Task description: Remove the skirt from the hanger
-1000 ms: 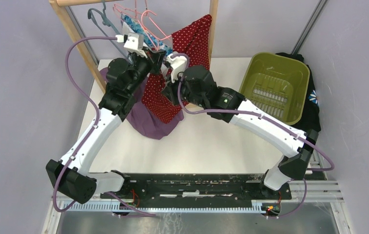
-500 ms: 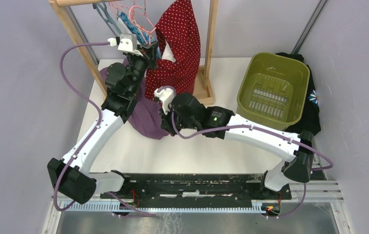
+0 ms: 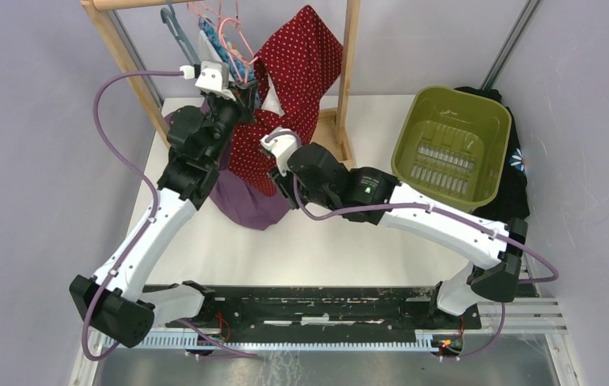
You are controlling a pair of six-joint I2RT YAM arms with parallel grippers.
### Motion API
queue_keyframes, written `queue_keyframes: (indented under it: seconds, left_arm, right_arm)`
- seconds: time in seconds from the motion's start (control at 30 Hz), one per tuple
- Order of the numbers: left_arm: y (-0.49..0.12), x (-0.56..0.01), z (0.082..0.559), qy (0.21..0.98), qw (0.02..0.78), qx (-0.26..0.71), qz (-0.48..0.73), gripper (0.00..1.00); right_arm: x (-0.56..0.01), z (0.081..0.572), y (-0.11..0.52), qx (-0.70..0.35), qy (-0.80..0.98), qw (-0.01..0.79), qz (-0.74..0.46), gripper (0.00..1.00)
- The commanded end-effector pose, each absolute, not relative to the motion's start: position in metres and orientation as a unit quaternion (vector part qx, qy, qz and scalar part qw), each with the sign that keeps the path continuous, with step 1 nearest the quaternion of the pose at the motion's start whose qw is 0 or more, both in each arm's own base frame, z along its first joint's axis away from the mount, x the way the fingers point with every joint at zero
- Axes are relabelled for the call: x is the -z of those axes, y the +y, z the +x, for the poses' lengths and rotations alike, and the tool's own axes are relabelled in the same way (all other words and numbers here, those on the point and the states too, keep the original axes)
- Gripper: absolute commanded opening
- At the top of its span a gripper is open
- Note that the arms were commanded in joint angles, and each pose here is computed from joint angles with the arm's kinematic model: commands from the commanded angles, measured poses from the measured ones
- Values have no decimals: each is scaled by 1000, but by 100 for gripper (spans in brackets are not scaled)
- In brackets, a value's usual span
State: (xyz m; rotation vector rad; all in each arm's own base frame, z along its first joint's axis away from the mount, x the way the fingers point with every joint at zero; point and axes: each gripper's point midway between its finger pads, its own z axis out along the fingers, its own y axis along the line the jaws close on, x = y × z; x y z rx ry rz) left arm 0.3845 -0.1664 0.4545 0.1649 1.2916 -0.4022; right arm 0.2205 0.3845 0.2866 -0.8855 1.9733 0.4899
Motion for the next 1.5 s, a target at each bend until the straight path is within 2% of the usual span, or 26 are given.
queue_keyframes:
  seconds: [0.0,0.1,0.2,0.6,0.77,0.9,1.03,1.17,1.3,1.47]
  left_arm:
    - [-159,-481,357,590,780,153,137,3]
    - [-162,-467,351,619,753,150,167,3]
    - [-162,-461,346,623,747,151,176,3]
    - [-168,-439,330,645,716,168,209,3]
    - [-163,-448,318,640,719,169,209,3]
    - [-158,-450,305,639,720,172,209,3]
    - [-153,-443,297,648,713,167,209,3]
    - [-149,-432,291,657,705,162,211,3]
    - [-147,-424,284,663,698,163,216,3]
    - [-140,-416,281,669,696,148,214,3]
  right_arm:
    - [-357,250,361,-149,758,549,-320,48]
    - [-383,261,353,-129,737,592,-300,68]
    - [-397,269,355,-111,722,613,-302,79]
    - [-412,293,379,-76,707,635,-303,85]
    - [-409,317,371,-25,711,648,-273,84]
    - [-401,339,359,-26,725,646,-238,82]
    - [-397,355,349,-29,733,646,-211,78]
    - [-397,365,341,-29,734,648,-204,69]
    - [-392,373,339,-39,738,641,-207,51]
    - [-384,382,336,-80,753,621,-202,19]
